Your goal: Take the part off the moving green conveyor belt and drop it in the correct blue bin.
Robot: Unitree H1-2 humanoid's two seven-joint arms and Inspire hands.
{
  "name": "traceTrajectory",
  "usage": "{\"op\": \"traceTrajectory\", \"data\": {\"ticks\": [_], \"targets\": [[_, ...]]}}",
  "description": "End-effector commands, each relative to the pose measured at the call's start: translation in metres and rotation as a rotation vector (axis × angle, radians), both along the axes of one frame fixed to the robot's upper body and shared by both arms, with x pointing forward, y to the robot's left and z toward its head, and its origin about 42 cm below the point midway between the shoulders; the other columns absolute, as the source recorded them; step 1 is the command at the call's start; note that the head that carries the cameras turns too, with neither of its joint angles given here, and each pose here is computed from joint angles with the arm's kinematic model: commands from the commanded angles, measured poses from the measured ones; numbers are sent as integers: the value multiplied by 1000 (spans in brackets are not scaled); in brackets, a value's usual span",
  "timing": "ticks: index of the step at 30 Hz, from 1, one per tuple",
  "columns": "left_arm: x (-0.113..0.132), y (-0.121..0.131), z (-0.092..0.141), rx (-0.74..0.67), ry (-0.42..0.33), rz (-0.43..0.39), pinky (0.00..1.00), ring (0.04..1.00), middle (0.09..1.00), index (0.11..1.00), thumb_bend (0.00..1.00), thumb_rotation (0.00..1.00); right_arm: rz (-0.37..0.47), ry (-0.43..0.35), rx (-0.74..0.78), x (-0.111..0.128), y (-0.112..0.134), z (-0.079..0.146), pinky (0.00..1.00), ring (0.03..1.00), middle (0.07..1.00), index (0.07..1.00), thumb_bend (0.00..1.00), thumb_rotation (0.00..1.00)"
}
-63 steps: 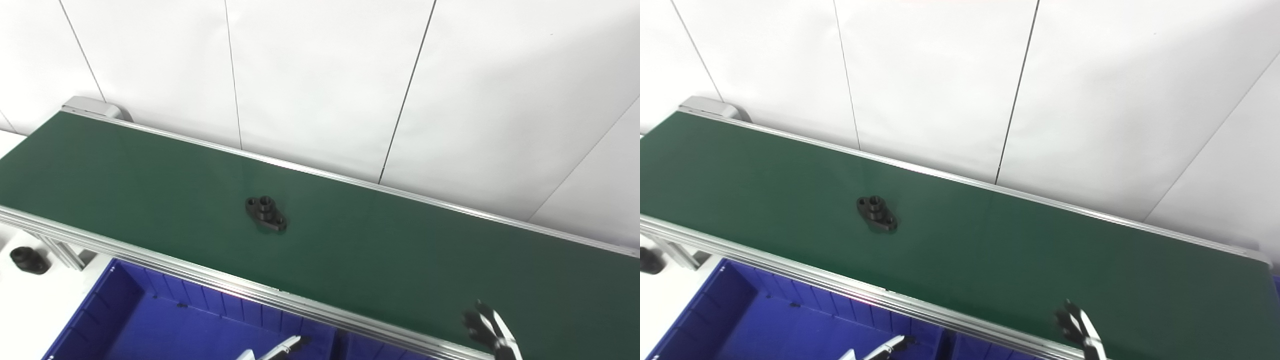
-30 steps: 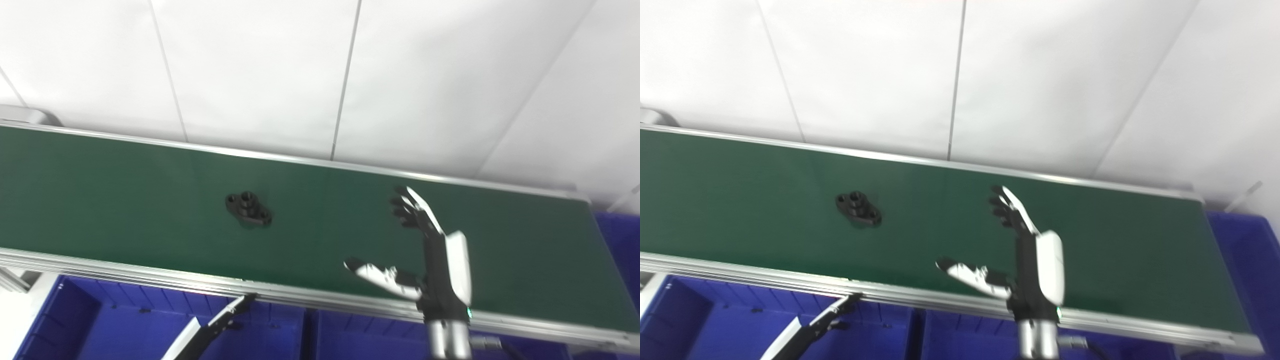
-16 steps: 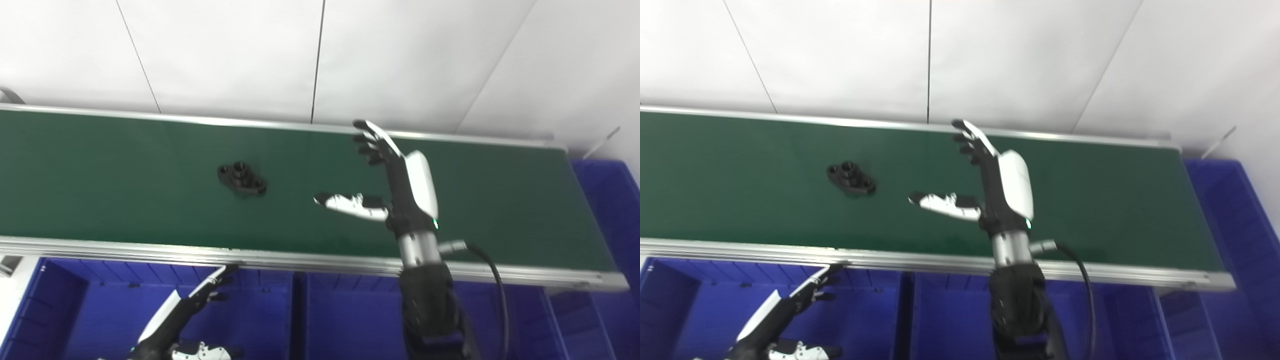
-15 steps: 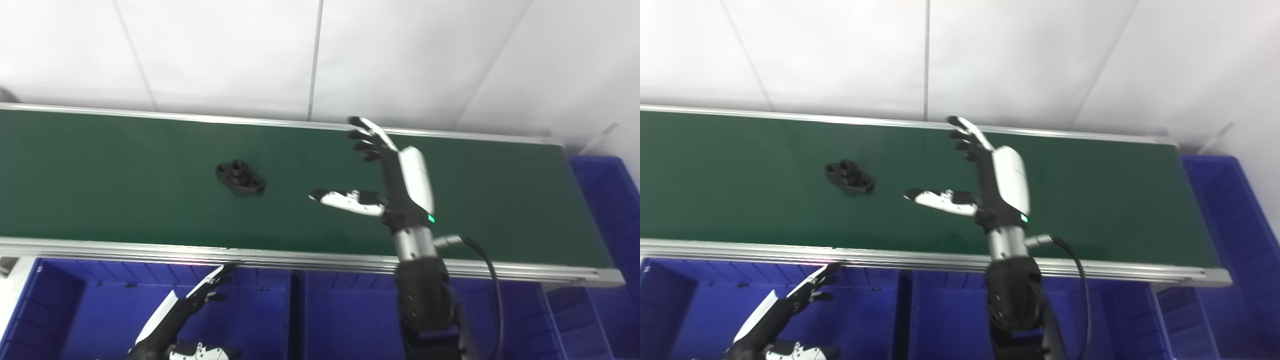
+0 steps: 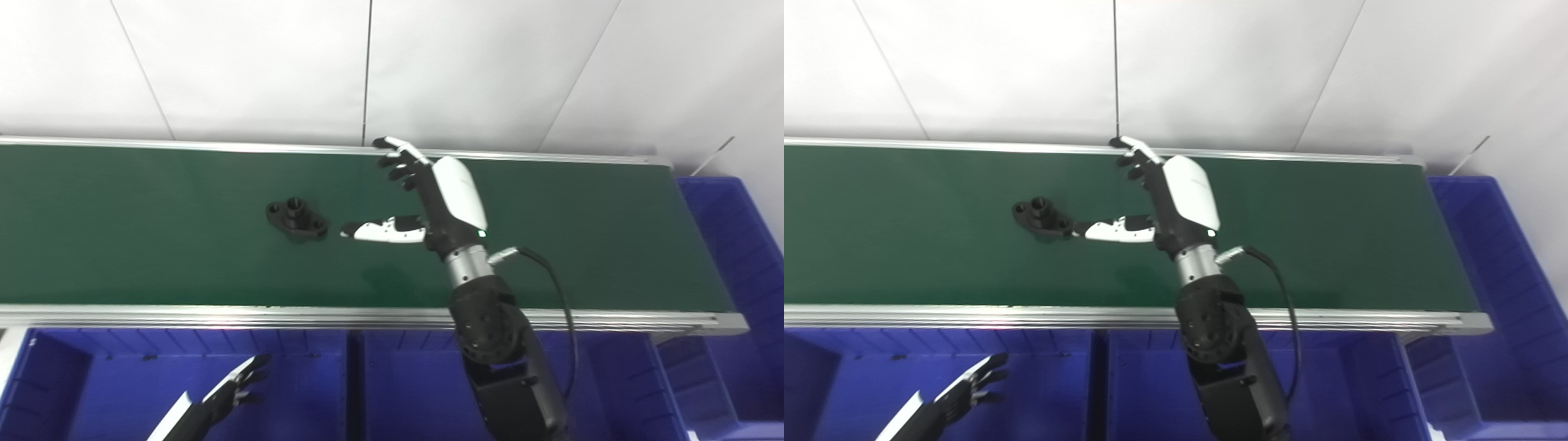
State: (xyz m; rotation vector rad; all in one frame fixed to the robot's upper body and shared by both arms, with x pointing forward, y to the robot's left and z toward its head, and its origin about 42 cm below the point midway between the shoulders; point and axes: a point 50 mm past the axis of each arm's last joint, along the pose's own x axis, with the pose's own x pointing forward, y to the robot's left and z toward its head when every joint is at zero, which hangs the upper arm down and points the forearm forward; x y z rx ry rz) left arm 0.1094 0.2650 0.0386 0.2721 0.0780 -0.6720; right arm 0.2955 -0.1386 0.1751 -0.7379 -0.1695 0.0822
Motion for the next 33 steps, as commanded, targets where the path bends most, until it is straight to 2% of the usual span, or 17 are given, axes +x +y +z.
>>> {"op": "traceTrajectory", "data": {"ticks": [1,10,14,24,33], "targets": [[2,-4,11,-37,-55,-22,791,848,889,902,924,534,12,-40,-19,12,5,14,617,685,731,807,858,370],[3,-11,7,-57,-46,-20,803,853,886,892,936,546,58,-21,-170,40,16,9,639,714,757,797,869,420],[5,-13,5,-73,-39,-17,791,850,890,894,935,538,77,-22,-226,51,21,6,643,715,747,783,869,400],[4,-17,4,-53,-48,-3,781,845,890,890,945,555,124,22,-317,68,32,-1,695,756,761,779,855,397],[1,-24,3,-47,-55,-1,799,853,894,897,939,552,153,70,-368,77,34,-18,724,762,767,775,845,363]]}}
